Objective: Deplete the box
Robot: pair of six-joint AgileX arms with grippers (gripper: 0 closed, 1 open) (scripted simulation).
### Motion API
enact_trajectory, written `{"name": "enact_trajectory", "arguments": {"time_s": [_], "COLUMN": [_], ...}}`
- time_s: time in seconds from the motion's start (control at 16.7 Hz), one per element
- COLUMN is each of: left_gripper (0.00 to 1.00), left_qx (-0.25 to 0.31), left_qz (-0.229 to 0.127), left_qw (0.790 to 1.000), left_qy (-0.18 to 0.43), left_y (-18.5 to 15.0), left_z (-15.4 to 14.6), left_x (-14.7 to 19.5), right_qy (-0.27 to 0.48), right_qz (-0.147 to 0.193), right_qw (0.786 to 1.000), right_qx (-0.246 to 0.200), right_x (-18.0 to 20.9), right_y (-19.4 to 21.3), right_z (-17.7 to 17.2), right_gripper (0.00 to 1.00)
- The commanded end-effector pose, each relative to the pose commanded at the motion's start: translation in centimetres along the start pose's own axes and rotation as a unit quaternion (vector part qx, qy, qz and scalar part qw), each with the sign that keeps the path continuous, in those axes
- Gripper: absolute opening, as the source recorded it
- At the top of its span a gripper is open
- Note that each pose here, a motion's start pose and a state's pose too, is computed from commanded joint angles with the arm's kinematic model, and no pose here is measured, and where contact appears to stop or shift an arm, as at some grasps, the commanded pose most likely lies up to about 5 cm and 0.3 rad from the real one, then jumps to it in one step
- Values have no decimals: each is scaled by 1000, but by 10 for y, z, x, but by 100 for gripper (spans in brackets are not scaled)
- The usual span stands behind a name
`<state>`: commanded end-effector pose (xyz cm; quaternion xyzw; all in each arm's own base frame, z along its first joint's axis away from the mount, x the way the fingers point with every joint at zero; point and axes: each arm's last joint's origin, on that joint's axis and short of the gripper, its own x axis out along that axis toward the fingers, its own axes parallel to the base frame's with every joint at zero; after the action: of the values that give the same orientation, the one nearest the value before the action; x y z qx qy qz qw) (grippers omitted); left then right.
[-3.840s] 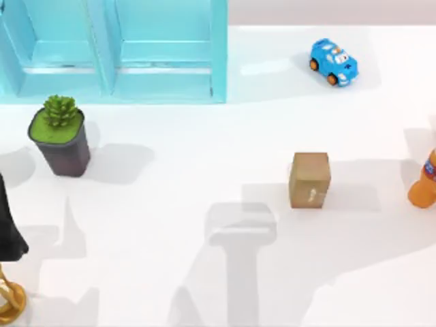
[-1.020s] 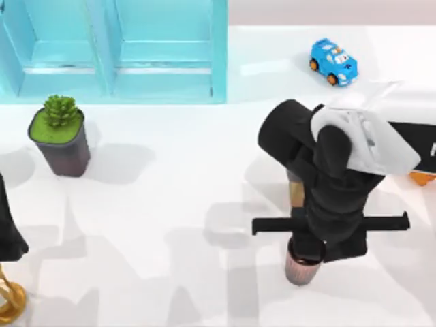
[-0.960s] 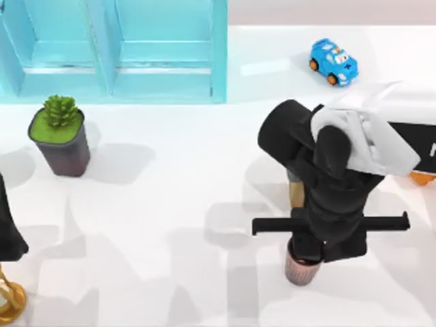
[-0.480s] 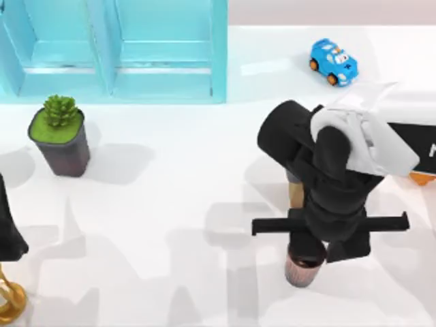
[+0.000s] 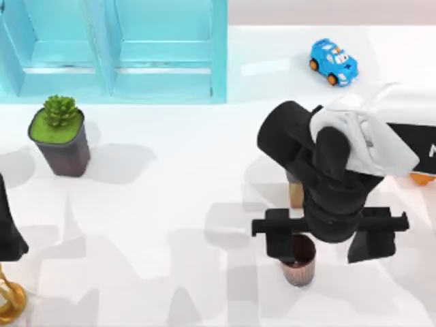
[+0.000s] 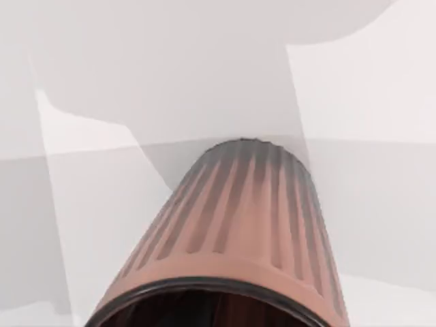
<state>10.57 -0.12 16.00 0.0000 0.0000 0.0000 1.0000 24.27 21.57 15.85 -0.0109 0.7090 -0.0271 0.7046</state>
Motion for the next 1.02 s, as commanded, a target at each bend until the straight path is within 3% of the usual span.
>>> {"name": "enact_trajectory", "arguments": {"time_s": [0.6, 1.02], "left_gripper": [100, 100], "left_qx": [0, 0], "left_qz": [0, 0], "left_qw": [1000, 1000], "left_qy": [0, 0], "left_y": [0, 0], "left_z": [0, 0], "left_x": [0, 0], "right_qy": [-1, 5], "right_qz": [0, -5], "right_qw": [1000, 1000], "right_qx": [1, 1], "right_x": [-4, -80], "right_y": [1, -2], "right_z": [1, 2], "right_gripper": [100, 100]}}
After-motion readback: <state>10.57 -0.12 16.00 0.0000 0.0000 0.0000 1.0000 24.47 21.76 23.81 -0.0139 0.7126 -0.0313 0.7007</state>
